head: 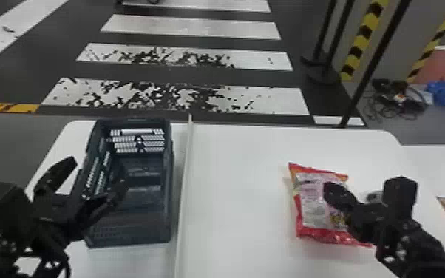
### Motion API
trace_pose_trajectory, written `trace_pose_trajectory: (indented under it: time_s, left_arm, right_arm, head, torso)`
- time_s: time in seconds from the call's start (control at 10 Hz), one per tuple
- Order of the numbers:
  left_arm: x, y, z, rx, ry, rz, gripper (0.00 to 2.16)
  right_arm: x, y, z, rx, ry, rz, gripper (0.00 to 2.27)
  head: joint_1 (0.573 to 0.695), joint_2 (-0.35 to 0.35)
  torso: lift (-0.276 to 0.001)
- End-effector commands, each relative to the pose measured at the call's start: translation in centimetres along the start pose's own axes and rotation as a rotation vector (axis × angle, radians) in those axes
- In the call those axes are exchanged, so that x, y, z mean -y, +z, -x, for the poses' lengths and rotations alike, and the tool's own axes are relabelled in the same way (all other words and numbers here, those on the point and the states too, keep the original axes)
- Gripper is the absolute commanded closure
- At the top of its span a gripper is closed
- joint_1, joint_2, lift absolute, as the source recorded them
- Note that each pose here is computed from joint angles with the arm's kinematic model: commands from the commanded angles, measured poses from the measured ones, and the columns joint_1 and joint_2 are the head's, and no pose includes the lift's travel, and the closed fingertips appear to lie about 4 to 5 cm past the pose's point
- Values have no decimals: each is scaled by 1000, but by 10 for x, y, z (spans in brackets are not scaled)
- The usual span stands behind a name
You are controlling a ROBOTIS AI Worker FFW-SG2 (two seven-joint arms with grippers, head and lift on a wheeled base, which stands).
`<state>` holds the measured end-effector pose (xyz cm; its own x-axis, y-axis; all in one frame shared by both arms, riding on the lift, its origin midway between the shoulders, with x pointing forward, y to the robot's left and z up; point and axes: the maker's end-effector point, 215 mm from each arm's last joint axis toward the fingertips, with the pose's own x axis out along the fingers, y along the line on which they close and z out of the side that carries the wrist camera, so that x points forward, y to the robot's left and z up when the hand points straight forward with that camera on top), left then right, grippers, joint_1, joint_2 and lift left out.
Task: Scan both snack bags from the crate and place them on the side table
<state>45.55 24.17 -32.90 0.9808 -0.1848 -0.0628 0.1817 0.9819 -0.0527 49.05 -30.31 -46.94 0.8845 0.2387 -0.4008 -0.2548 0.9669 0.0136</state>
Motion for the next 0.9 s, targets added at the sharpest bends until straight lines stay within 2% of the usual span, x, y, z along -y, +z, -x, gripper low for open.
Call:
trace_pose_trajectory:
  time_s: [0.0, 0.4, 0.8]
  left_arm:
    - [1, -1, 0, -1, -2, 2, 36]
    - [4, 0, -1, 1, -6, 4, 36]
    - [5, 0, -2, 2, -10, 5, 36]
  right_arm:
    - [11, -7, 1, -7, -20, -1, 2246]
    - [22, -31, 5, -45, -40, -17, 2246]
    - [17, -51, 3, -62, -33, 1, 2246]
  head:
    - [695, -66]
    - [695, -105]
    - [695, -108]
  torso:
    - [-98]
    - [-98]
    - [-98]
